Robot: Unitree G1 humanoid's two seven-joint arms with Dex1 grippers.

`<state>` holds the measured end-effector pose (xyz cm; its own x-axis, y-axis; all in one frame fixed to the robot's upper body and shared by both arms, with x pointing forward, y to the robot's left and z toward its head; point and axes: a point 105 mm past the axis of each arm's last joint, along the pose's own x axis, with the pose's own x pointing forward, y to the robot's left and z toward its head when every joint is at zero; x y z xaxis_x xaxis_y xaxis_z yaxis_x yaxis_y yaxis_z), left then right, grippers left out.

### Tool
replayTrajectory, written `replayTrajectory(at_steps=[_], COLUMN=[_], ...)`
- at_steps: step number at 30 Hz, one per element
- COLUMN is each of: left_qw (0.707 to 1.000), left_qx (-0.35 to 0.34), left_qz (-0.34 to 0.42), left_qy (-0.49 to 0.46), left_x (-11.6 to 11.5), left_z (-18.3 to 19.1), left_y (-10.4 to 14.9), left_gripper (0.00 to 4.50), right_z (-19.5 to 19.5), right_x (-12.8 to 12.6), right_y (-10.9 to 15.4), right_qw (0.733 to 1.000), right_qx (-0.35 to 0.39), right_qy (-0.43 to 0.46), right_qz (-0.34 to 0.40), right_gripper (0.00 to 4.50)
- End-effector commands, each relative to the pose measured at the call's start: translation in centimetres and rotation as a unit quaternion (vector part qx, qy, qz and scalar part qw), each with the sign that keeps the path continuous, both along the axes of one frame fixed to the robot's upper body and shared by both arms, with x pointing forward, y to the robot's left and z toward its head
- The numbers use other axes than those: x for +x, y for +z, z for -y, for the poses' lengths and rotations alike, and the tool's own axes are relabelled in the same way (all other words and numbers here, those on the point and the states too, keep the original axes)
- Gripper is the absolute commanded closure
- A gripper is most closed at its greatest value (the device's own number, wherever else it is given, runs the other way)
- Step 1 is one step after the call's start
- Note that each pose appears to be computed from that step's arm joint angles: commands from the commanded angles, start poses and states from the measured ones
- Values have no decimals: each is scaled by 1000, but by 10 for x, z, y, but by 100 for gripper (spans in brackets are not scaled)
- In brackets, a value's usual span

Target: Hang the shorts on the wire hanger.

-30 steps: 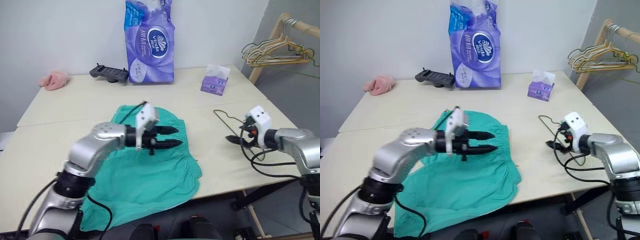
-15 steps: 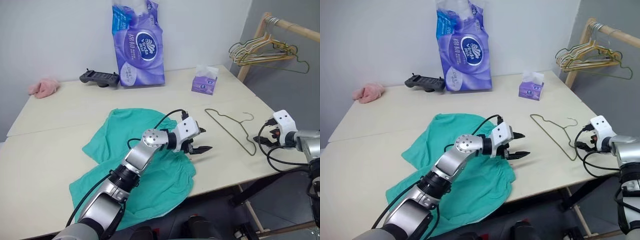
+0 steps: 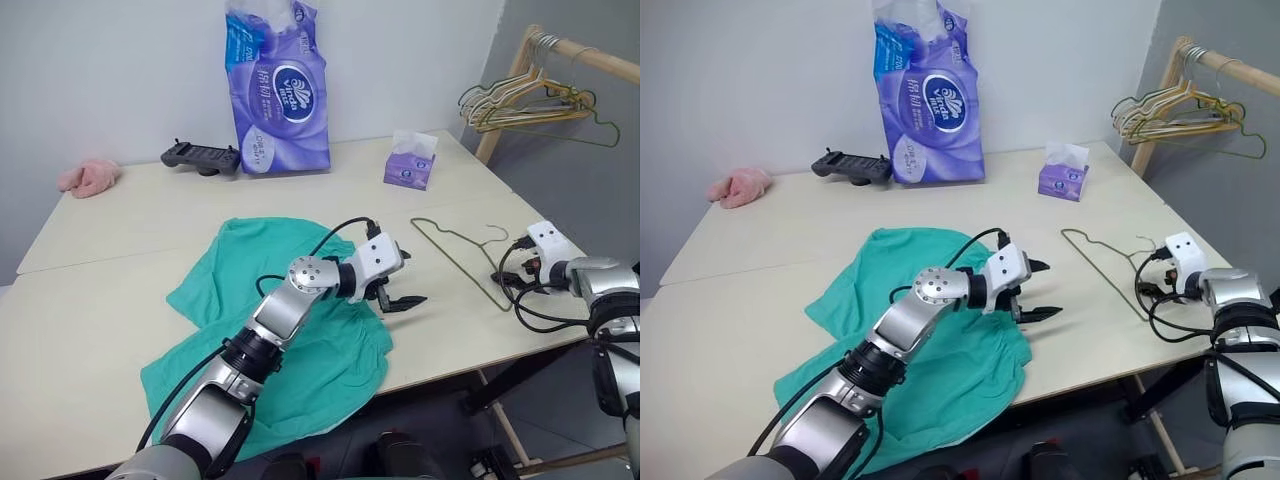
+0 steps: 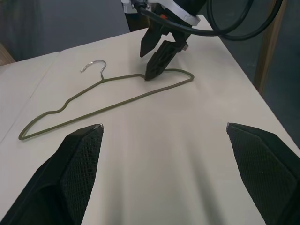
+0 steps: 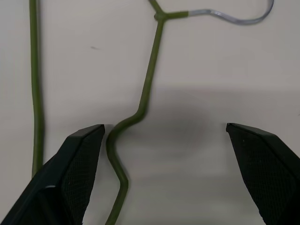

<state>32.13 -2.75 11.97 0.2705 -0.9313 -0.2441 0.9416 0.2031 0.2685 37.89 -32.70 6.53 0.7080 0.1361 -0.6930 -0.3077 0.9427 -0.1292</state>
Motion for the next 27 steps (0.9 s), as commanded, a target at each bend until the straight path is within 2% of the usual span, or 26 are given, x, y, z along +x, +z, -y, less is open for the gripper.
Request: replayTrajectory(at_steps=[1, 4, 7, 8, 14, 17, 21, 23, 25, 27], left_qw=[1000, 1000, 1000, 1000, 1000, 1000, 1000, 1000, 999, 998], left_qx=[-13, -8, -7, -7, -6, -5, -5, -7, -11, -22], left_qz=[21, 20, 19, 19, 21, 22, 25, 26, 33, 38], left_qy=[-3, 0, 2, 2, 4, 5, 5, 4, 14, 39], left_x=[-1, -1, 0, 0, 1, 3, 2, 2, 8, 20], left_z=[-3, -6, -8, -9, -10, -11, -9, -8, -11, -18], left_y=[15, 13, 13, 14, 16, 17, 17, 18, 24, 34], left_gripper=[2, 2, 0, 0, 0, 0, 0, 0, 0, 0], right_z=[-5, -8, -13, -15, -15, -14, -7, 3, 16, 26], right_x=[4, 1, -1, -2, -7, -8, -10, -8, 1, 14], right_y=[7, 2, -3, -5, -11, -14, -14, -8, 12, 46], right_qw=[1000, 1000, 999, 998, 998, 998, 998, 999, 994, 976], right_qx=[19, 17, 33, 43, 28, 21, 8, -29, -97, -189], right_qy=[8, 19, 23, 25, 39, 38, 30, 29, 35, 50], right_qz=[4, -12, -26, -31, -45, -49, -47, -30, 20, 96], right_gripper=[5, 5, 95, 137, 356, 449, 449, 449, 449, 449])
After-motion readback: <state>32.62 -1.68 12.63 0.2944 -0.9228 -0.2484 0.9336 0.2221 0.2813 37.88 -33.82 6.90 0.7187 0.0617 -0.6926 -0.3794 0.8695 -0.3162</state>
